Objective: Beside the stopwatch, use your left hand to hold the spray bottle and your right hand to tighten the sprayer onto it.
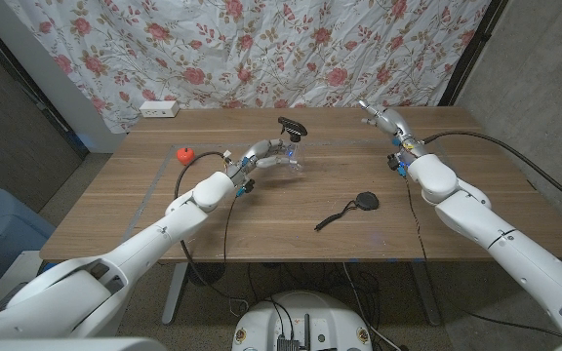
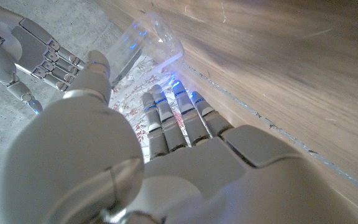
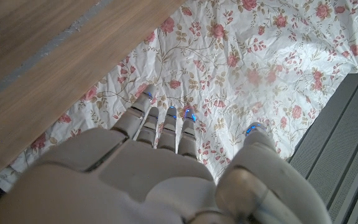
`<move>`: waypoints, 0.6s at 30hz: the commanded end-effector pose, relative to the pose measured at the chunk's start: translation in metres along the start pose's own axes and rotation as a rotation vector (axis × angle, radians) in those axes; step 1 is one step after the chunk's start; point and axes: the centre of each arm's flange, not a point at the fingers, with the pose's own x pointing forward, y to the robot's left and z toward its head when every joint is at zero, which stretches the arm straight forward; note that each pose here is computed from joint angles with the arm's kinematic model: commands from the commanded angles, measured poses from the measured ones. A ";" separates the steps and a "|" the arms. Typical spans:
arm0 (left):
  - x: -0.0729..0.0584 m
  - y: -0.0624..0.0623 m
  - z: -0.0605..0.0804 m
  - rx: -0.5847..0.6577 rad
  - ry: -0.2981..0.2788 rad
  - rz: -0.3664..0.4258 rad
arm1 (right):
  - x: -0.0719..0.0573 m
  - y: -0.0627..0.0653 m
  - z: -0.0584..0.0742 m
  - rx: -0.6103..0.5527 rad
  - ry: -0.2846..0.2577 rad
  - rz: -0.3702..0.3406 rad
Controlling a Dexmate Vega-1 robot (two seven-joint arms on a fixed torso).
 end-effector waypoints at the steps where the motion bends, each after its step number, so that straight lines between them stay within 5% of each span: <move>1: 0.000 -0.009 -0.009 -0.028 0.021 0.008 | 0.002 0.009 -0.025 0.097 0.030 -0.018; 18: -0.005 -0.020 -0.014 -0.038 0.049 0.007 | -0.003 0.018 -0.053 0.252 0.041 -0.032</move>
